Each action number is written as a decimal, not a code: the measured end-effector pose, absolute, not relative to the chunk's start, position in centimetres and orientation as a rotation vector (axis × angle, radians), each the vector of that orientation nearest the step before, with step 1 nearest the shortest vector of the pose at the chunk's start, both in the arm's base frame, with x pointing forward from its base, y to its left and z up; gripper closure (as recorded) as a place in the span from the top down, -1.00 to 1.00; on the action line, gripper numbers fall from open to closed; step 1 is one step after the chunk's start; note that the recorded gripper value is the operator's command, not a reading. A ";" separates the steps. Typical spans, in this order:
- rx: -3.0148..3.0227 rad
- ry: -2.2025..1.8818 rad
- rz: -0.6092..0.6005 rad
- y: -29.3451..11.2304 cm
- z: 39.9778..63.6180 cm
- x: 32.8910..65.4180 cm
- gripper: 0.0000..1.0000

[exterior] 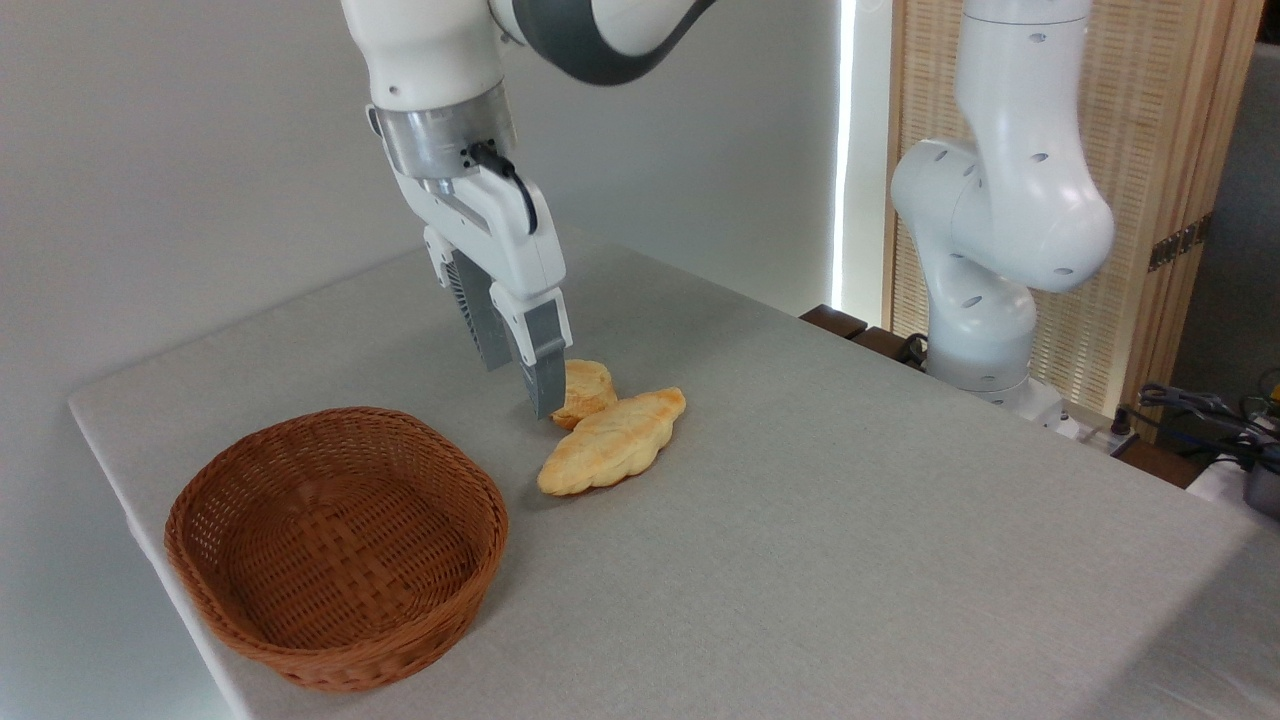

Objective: Put bread into the basket
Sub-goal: 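Lower the open gripper down onto the small round bun, then close the gripper on the small round bun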

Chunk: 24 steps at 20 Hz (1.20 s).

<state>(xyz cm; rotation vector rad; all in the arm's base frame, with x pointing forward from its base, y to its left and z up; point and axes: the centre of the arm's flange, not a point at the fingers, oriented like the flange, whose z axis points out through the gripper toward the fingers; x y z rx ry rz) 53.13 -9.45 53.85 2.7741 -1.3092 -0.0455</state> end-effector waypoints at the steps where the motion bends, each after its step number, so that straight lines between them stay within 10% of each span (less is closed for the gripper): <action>1: 2.757 -1.316 -0.063 -10.1 53.2 52.9 1.00; 24: 2.530 -1.615 -0.413 -23.1 40.9 46.6 0.79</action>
